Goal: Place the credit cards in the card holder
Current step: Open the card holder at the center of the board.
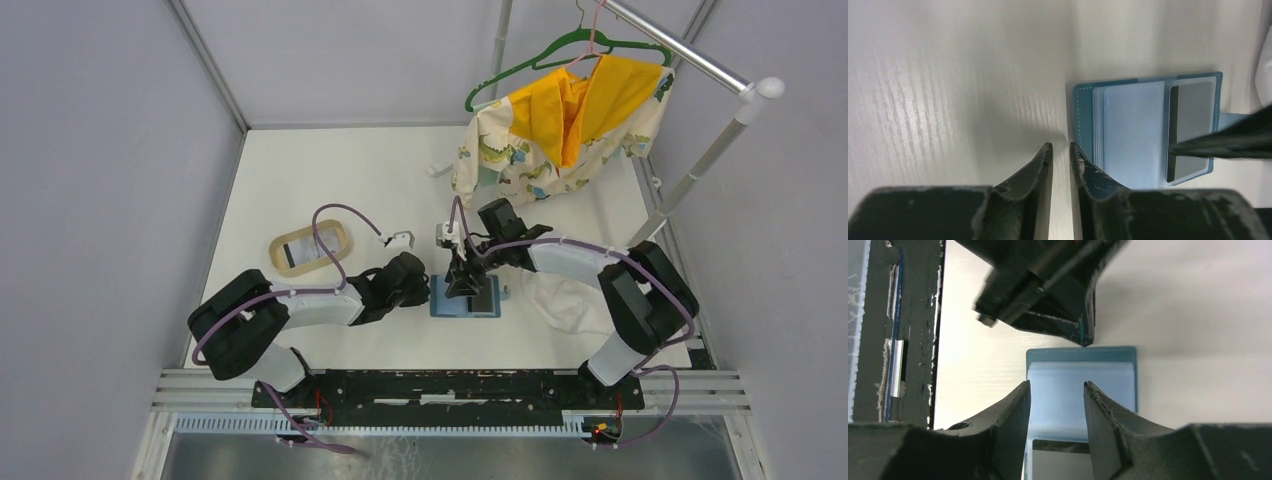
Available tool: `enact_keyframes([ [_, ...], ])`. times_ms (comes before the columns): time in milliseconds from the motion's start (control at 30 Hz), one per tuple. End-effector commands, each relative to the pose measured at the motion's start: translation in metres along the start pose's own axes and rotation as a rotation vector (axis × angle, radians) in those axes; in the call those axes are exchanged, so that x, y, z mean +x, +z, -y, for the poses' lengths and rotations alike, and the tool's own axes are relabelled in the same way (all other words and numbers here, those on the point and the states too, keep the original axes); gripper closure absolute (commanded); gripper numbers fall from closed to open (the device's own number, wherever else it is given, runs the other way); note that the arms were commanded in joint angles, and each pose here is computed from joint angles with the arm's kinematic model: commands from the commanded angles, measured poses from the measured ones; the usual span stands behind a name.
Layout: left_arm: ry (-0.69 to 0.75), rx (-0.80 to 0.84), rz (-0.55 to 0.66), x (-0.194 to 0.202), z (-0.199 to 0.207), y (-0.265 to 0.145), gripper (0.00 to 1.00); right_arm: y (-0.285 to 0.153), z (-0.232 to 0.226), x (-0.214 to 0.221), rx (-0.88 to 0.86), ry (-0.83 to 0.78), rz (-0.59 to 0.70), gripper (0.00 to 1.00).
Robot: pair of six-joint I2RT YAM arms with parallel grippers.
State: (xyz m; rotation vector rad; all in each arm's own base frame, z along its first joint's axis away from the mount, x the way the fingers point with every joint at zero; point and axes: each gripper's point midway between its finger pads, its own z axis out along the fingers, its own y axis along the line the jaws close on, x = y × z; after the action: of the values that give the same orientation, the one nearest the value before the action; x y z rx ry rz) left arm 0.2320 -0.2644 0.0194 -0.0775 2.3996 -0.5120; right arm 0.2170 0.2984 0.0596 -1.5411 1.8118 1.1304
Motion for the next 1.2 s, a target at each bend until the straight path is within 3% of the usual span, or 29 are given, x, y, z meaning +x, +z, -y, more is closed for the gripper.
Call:
enact_keyframes([
  [0, -0.006, 0.045, -0.051, 0.014, 0.001, -0.006, 0.76, -0.030, -0.007, -0.045, 0.063, -0.329, 0.067, 0.56],
  [167, -0.007, 0.072, -0.057, 0.016, 0.009, -0.010, 0.81, -0.040, -0.006, -0.022, 0.100, -0.535, -0.021, 0.86],
  [300, -0.005, 0.092, -0.058, 0.020, 0.014, -0.016, 0.82, -0.037, -0.004, 0.006, 0.095, -0.629, -0.086, 1.00],
  [567, 0.041, 0.090, 0.004, 0.002, 0.013, -0.032, 0.83, -0.022, 0.009, 0.038, 0.088, -0.523, -0.180, 1.00],
  [767, 0.117, -0.055, 0.178, -0.045, -0.014, -0.063, 0.80, -0.039, 0.019, 0.004, 0.175, -0.547, -0.172, 0.95],
  [900, 0.143, -0.245, 0.328, -0.092, -0.045, -0.085, 0.58, -0.060, 0.019, -0.031, 0.236, -0.584, -0.134, 0.85],
  [967, 0.107, -0.326, 0.354, -0.112, -0.070, -0.091, 0.48, -0.066, 0.013, -0.045, 0.236, -0.581, -0.109, 0.72],
  [1167, -0.082, -0.327, 0.410, -0.157, -0.119, -0.098, 0.26, -0.064, 0.000, -0.054, 0.194, -0.527, -0.055, 0.62],
])
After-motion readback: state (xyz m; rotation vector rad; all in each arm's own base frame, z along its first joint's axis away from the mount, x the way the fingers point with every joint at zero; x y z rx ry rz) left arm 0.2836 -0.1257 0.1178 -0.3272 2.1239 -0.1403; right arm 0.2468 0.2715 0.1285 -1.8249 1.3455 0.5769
